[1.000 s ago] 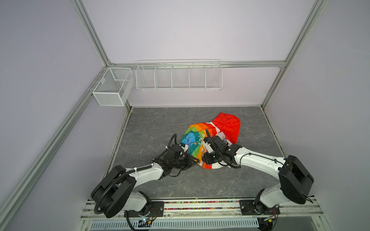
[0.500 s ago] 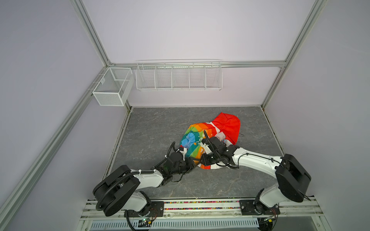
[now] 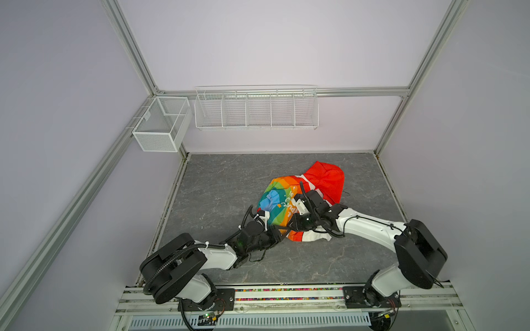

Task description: Zip up the jacket

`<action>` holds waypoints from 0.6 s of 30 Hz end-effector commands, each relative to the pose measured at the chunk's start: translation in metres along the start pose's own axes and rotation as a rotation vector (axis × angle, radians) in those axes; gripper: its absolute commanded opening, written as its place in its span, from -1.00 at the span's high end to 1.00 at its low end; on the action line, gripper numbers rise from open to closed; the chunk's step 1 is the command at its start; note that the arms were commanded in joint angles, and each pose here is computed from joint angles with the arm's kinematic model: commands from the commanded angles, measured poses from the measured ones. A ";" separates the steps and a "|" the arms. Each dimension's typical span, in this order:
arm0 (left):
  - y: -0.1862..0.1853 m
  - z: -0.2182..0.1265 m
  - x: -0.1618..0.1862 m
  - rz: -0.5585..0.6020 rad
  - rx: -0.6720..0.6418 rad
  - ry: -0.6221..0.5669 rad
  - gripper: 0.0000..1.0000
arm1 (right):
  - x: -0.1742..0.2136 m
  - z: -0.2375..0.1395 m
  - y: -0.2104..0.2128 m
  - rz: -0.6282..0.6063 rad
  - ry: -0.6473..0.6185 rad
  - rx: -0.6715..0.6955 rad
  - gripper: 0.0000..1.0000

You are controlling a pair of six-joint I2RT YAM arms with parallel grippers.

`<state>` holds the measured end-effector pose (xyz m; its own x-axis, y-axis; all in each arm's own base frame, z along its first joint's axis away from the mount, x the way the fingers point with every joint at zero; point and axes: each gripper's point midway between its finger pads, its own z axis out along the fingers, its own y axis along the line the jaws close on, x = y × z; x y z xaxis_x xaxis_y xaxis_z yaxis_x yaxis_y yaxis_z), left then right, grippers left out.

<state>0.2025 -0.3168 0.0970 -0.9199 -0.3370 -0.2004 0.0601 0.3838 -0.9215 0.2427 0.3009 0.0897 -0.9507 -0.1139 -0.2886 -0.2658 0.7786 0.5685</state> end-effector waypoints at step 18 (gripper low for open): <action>-0.002 0.002 0.002 0.024 0.011 -0.023 0.78 | 0.002 -0.003 -0.007 0.083 0.003 -0.076 0.66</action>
<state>0.2005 -0.3203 0.0972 -0.9149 -0.3384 -0.2202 0.0785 0.3861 -0.9191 0.2445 0.2975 0.0859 -0.9677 -0.0654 -0.2437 -0.2097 0.7455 0.6327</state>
